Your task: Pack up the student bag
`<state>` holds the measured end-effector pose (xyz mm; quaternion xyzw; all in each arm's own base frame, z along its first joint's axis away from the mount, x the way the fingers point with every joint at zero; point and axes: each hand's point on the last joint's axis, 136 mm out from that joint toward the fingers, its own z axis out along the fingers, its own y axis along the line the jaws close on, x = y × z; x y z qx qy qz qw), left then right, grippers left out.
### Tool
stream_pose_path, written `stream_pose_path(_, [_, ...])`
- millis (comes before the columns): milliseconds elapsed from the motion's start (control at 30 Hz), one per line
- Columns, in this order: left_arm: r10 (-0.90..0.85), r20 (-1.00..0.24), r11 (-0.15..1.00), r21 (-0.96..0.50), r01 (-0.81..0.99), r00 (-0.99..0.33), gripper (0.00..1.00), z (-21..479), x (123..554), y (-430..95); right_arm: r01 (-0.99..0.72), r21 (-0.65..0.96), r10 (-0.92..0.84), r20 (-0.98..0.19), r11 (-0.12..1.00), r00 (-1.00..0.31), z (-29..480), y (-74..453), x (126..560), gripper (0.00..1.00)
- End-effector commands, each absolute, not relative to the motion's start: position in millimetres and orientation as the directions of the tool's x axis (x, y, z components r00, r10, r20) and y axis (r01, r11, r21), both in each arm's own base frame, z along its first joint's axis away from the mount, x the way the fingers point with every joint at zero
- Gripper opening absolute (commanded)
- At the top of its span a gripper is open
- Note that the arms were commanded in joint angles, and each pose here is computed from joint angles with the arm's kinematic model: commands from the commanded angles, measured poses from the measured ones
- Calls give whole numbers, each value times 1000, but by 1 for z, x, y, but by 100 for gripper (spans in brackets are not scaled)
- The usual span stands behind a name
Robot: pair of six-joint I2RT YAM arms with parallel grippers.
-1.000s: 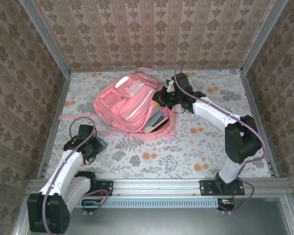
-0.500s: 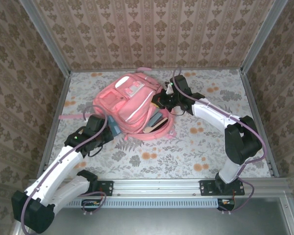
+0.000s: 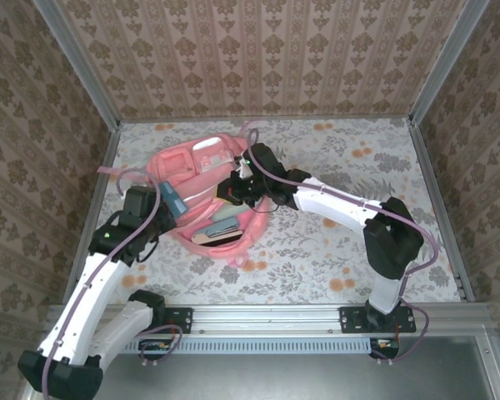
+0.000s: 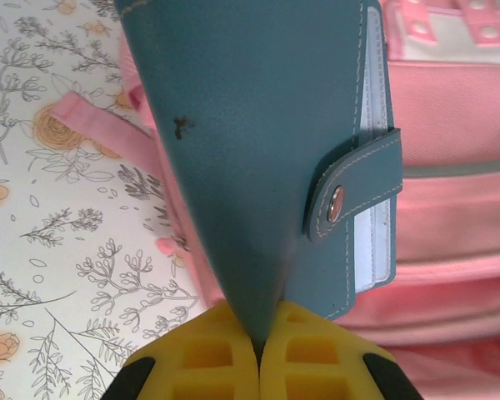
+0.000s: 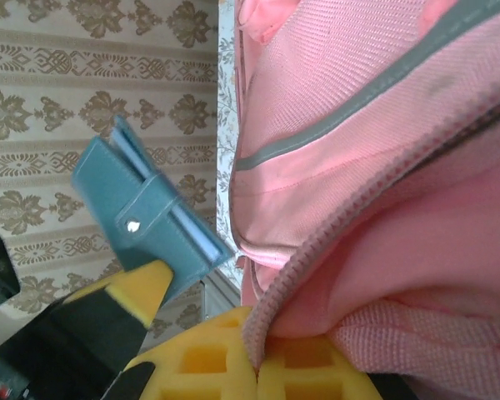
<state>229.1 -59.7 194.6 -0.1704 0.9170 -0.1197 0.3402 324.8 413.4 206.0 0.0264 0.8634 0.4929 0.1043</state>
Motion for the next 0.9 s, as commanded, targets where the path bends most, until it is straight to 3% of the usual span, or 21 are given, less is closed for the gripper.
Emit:
stream_pose_path(0, [-377, -578, 907, -389, -161, -724, 0, 205, 217, -69, -95, 884, 125, -169, 457, -978, 224, 427, 336, 0])
stream_pose_path(433, [-323, -485, 875, -480, -62, -813, 0, 171, 170, -120, -68, 903, 111, -127, 424, -986, 218, 449, 367, 0])
stream_pose_path(667, [-300, -469, 869, -494, -35, -831, 0, 151, 178, -157, -72, 906, 111, -129, 418, -985, 224, 448, 366, 0])
stream_pose_path(867, [-367, -450, 869, -479, -127, -814, 0, 136, 193, -148, -73, 909, 111, -130, 411, -985, 227, 447, 362, 0])
